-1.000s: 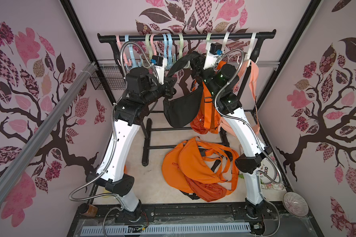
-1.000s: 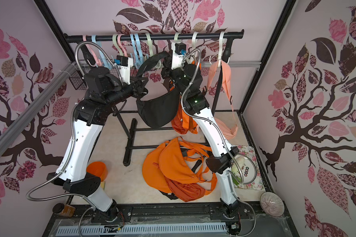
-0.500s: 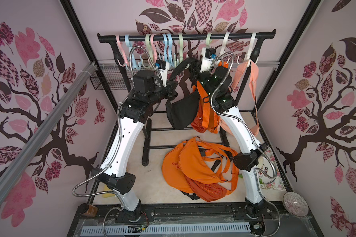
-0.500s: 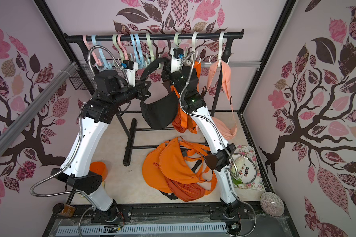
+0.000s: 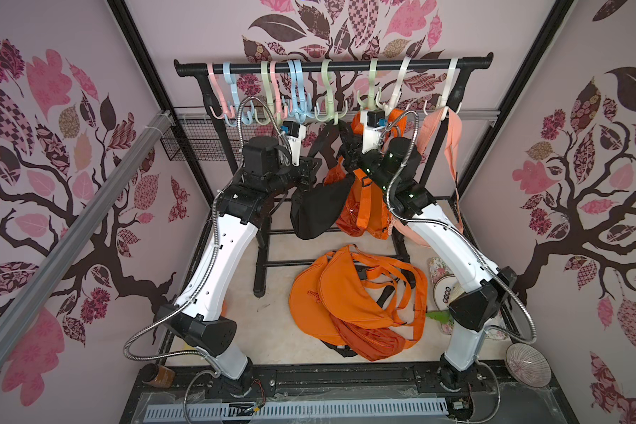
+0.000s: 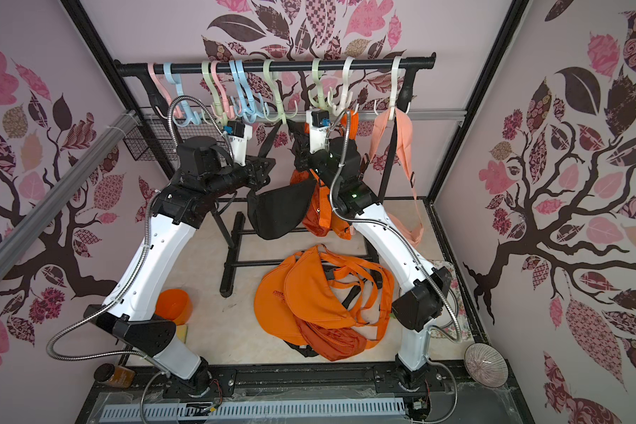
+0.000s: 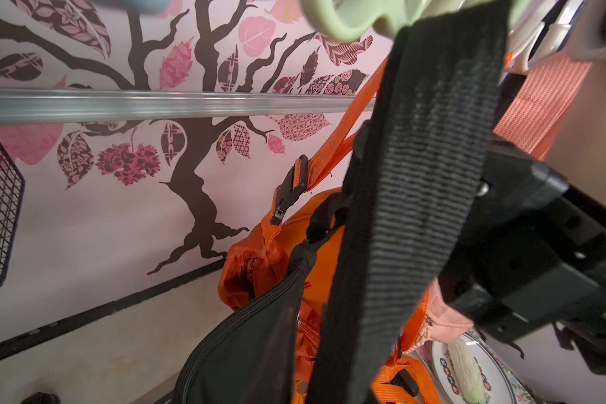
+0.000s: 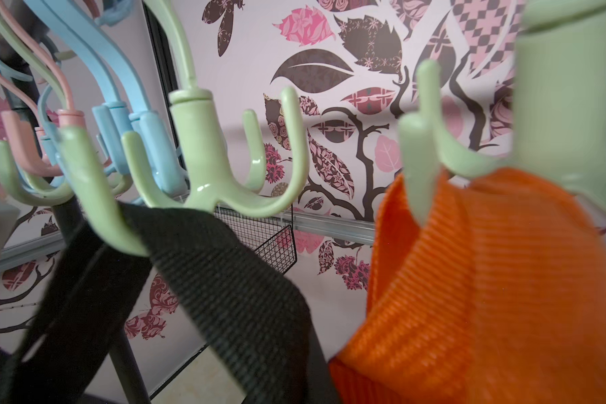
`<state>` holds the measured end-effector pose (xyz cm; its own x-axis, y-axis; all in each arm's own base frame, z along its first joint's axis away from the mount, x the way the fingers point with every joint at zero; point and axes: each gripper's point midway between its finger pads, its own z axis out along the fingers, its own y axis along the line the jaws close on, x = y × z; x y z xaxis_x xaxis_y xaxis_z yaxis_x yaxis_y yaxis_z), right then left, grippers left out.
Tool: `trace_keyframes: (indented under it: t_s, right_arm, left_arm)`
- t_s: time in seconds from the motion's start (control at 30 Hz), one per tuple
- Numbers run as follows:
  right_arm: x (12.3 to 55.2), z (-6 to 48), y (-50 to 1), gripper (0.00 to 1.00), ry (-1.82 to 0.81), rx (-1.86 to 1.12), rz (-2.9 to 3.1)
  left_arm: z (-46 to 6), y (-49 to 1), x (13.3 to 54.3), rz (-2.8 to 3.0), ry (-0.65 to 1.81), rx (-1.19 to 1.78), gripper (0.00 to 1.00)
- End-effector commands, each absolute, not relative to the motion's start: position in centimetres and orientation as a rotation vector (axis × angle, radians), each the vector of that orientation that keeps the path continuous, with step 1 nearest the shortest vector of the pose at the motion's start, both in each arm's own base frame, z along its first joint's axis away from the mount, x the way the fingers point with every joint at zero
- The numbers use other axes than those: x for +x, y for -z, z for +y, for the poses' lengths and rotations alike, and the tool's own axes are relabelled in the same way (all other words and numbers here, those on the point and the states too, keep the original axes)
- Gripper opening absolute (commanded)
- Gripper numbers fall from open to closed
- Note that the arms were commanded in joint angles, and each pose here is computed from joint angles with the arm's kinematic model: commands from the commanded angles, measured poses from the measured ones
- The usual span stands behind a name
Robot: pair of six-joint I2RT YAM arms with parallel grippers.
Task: Hang the bag on a hook
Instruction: Hang the bag on the hook, then pick up the bag from the bag.
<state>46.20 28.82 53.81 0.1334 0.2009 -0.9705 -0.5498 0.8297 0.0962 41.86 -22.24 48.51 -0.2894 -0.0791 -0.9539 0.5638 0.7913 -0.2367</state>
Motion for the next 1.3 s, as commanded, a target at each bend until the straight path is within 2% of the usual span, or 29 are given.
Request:
trace_keyframes:
  t_s: [0.0,0.1,0.2,0.23,0.3,0.33,0.43,0.6,0.73,0.93,1.1,1.27]
  right_arm:
    - [44.3,24.9,-57.0,0.08,-0.466,-0.216,1.283]
    - [43.6,23.0,-57.2,0.09,-0.389,-0.173,1.294]
    - [42.4,22.3,-57.6,0.13,-0.377,-0.188,1.290]
    - [42.1,22.3,-57.6,0.18,-0.381,-0.200,1.291]
    - [41.0,22.9,-57.6,0.50,-0.417,-0.260,1.290]
    - [40.5,23.2,-57.6,0.59,-0.435,-0.284,1.292]
    - [38.9,23.2,-57.5,0.71,-0.476,-0.320,1.294]
    - [36.2,21.3,-55.8,0.76,-0.471,-0.308,1.348]
    - [34.1,19.7,-51.3,0.78,-0.462,-0.282,1.460]
    - [30.5,18.9,-38.5,0.84,-0.508,-0.255,1.744]
    - [27.9,17.9,-27.1,0.87,-0.551,-0.172,1.993]
    - [25.8,17.3,-20.7,0.89,-0.595,-0.107,2.157]
  left_arm:
    - [-22.0,-48.8,40.8,1.756,0.694,0.373,0.32]
    - [-22.1,-49.2,40.0,1.745,0.731,0.374,0.49]
    - [-22.1,-49.8,38.9,1.726,0.759,0.375,0.59]
    - [-22.0,-50.1,38.6,1.720,0.762,0.376,0.62]
    - [-21.9,-49.7,37.8,1.727,0.767,0.372,0.68]
    - [-21.9,-49.8,37.4,1.726,0.770,0.372,0.70]
    - [-21.3,-49.5,35.9,1.731,0.763,0.368,0.75]
    - [-19.3,-46.5,33.8,1.791,0.709,0.308,0.79]
    - [-17.5,-42.3,32.1,1.869,0.676,0.229,0.80]
    - [-16.4,-31.0,29.3,2.073,0.736,0.075,0.80]
    - [-18.8,-21.6,26.9,2.268,0.788,0.062,0.79]
    - [-22.7,-15.7,25.6,2.406,0.835,0.083,0.78]
